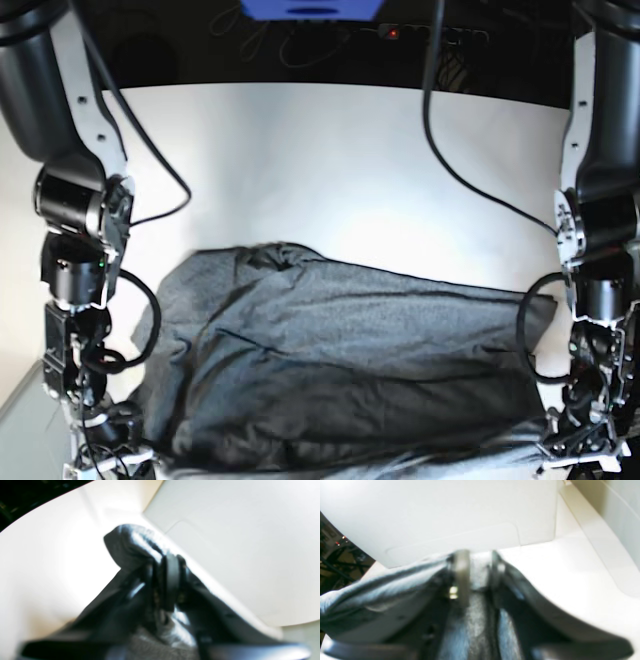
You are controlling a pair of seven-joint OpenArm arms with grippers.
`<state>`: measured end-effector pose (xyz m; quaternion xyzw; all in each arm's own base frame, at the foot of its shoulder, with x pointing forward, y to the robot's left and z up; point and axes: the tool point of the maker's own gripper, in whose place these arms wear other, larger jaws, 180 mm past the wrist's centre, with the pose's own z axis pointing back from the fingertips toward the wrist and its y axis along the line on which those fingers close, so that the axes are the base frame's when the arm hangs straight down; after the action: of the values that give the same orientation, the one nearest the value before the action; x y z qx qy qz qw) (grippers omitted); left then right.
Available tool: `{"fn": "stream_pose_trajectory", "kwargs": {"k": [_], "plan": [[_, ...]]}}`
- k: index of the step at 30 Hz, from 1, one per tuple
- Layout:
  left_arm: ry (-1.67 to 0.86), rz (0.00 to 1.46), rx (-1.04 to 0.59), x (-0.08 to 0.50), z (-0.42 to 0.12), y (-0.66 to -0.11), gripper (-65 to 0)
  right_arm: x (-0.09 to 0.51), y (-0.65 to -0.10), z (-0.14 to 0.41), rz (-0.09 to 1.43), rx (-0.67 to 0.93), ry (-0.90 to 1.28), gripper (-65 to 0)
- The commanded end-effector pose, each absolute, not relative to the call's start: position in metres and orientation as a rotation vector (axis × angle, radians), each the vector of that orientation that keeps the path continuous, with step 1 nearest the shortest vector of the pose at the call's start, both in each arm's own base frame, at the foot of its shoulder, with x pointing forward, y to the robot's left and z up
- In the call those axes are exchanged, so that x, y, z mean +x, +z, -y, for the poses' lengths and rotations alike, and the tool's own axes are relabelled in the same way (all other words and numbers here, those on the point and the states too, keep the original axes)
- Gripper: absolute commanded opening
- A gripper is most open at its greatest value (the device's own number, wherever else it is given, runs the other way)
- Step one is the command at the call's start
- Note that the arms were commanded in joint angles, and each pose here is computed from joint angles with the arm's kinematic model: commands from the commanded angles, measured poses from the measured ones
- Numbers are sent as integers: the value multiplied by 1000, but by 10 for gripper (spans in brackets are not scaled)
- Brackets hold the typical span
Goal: Layout the t-shirt on the table in an organized manner, then fold the t-shirt properly
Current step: 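Lift the shirt with both grippers and swing it over, flipping it, then lower the shirt onto the table and open both grippers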
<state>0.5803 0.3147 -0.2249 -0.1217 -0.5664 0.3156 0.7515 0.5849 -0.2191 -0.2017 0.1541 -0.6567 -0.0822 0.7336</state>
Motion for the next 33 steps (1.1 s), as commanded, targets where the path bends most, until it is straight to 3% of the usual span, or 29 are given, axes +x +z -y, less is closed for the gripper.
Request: {"fn": "stream_pose_trajectory", "kwargs": {"k": [1, 3, 7, 13, 19, 27, 33], "plan": [[685, 1292, -258, 589, -323, -198, -416, 591, -172, 233, 1513, 317, -178, -410], [679, 1240, -232, 586, -322, -217, -313, 589, -182, 232, 1490, 305, -160, -353], [685, 1313, -176, 583, -331, -220, -245, 575, -214, 231, 1443, 292, -152, -287], [689, 1308, -126, 566, -341, -248, -242, 518, -247, 221, 1391, 218, -35, -281], [600, 1265, -111, 526, -334, -292, -242, 439, -275, 174, 1364, 237, 46, -281], [521, 1259, -59, 429, -345, -330, -242, 360, -346, 125, 1207, 336, -23, -281], [553, 1198, -23, 392, -358, -359, -242, 335, -376, 78, 1102, 419, 50, -281]]}}
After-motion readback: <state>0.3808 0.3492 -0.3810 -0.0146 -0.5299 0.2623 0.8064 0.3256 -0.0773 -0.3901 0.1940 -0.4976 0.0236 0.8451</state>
